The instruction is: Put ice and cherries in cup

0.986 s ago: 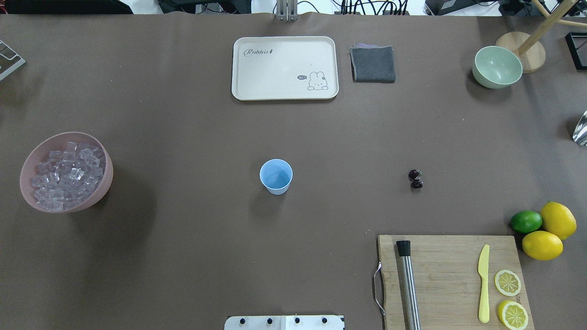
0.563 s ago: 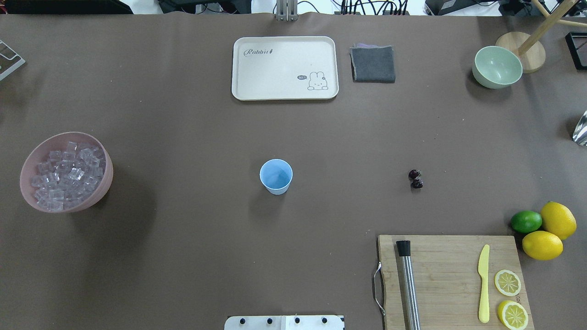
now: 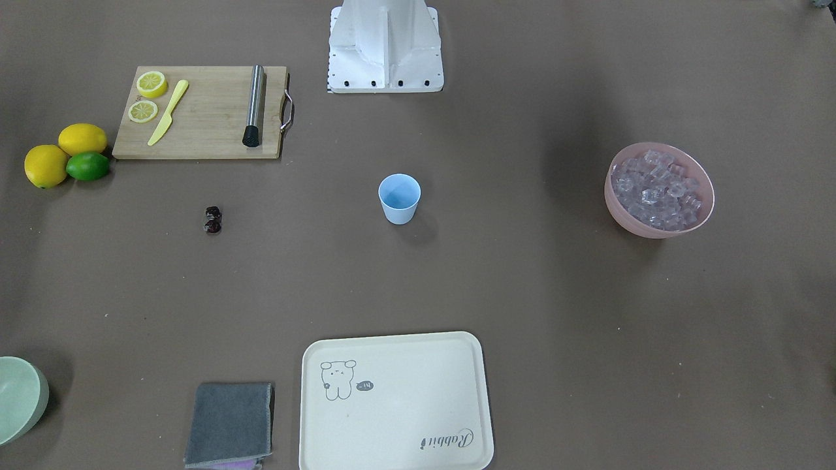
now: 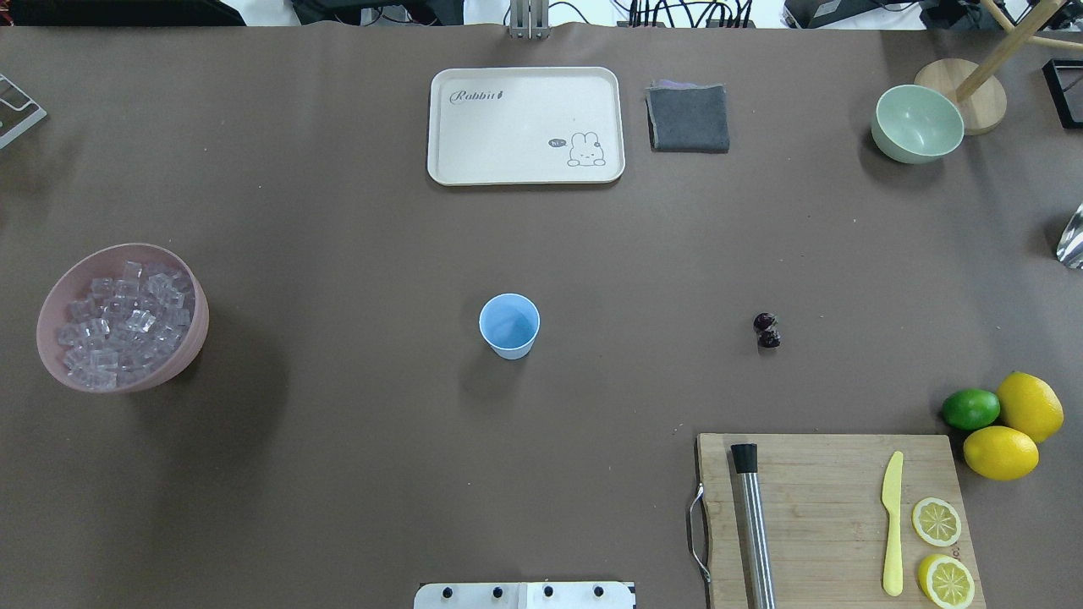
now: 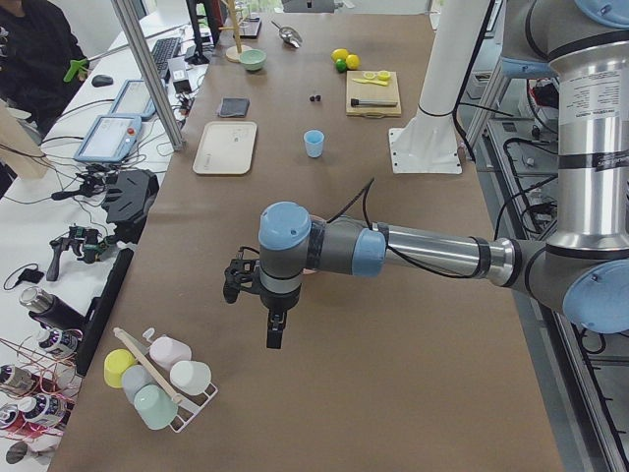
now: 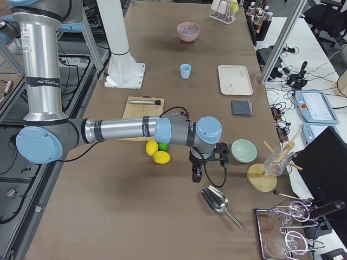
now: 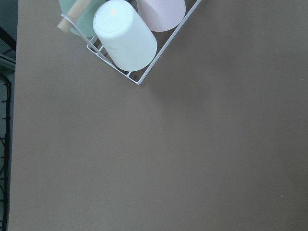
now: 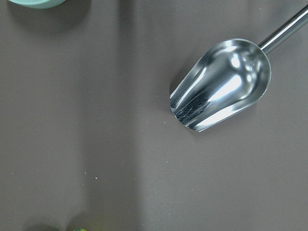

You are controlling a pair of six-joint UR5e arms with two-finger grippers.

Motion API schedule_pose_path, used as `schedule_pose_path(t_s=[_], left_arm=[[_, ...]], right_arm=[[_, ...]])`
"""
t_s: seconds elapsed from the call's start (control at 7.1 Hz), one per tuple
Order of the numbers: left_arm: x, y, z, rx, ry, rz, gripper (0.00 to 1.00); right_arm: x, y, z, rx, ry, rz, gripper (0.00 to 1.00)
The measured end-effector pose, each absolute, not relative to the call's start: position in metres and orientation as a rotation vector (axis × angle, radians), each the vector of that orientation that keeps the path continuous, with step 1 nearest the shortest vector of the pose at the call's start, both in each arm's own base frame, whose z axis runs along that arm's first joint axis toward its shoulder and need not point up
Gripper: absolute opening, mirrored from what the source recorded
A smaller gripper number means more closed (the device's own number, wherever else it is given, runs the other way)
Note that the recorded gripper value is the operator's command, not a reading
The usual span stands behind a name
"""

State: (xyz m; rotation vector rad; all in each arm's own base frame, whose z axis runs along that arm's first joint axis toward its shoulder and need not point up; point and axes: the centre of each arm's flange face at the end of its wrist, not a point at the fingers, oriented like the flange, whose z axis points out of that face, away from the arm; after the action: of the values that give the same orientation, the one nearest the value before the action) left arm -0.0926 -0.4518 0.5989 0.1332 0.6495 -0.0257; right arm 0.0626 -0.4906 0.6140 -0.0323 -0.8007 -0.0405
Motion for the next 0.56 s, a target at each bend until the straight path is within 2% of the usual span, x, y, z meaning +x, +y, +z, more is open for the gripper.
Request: schedule_pose_path(t_s=[0.56], left_arm=[[-0.0926,-0.4543,0.5948,0.142,0.651,-0.022,0.98]], right_arm=[[0.0622,-0.4912,0.6123,-0.031,-0.807,-0.039,1.0]])
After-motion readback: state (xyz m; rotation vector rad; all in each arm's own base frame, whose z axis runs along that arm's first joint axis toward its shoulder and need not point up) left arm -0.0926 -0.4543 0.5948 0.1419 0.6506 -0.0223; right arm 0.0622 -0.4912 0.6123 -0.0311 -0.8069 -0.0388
